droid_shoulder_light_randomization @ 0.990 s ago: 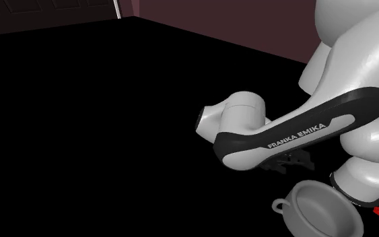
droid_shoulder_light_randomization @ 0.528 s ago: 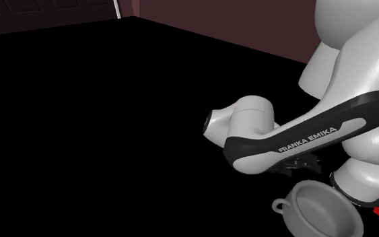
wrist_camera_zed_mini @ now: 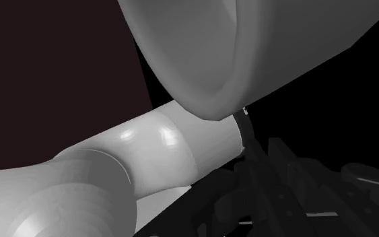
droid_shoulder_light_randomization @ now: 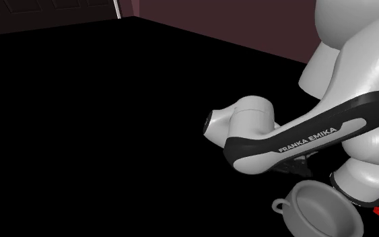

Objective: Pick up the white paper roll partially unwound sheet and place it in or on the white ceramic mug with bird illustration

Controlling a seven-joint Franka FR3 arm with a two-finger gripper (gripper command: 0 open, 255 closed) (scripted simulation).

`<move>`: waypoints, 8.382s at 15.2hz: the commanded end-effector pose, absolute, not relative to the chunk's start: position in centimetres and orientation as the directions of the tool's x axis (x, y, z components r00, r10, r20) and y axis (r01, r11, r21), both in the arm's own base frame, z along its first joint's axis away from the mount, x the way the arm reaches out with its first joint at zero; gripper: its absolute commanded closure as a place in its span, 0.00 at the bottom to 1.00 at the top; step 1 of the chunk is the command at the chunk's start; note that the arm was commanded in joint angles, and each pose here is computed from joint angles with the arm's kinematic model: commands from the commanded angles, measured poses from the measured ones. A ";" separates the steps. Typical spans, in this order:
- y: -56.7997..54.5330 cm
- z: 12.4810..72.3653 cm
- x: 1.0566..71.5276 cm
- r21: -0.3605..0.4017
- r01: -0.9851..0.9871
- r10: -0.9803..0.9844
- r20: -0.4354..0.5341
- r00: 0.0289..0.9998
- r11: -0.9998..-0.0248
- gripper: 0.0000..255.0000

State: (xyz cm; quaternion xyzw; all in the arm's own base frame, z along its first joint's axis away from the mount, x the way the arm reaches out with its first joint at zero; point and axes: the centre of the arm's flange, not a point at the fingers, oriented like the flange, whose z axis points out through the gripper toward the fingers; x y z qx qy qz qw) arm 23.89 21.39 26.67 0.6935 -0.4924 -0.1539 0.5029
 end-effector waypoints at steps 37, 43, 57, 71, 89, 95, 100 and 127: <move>21.7 22.2 27.1 0.022 -0.955 -0.134 0.991 -0.019 0.295 1.00; 21.5 25.2 28.3 -0.076 -0.923 -0.209 0.964 -0.165 0.378 0.00; 16.0 32.1 27.7 -0.281 -0.719 -0.329 0.744 -0.582 0.636 0.00; 16.0 32.1 27.7 -0.281 -0.719 -0.329 0.744 -0.582 0.636 1.00; 16.0 41.1 27.7 -0.281 -0.719 -0.329 0.744 -0.582 0.636 1.00; 16.0 44.2 27.7 -0.281 -0.719 -0.329 0.744 -0.582 0.636 1.00; 16.0 46.9 27.7 -0.281 -0.719 -0.329 0.744 -0.582 0.636 1.00; 40.5 53.7 12.2 -0.281 -0.719 -0.329 0.744 -0.582 0.636 1.00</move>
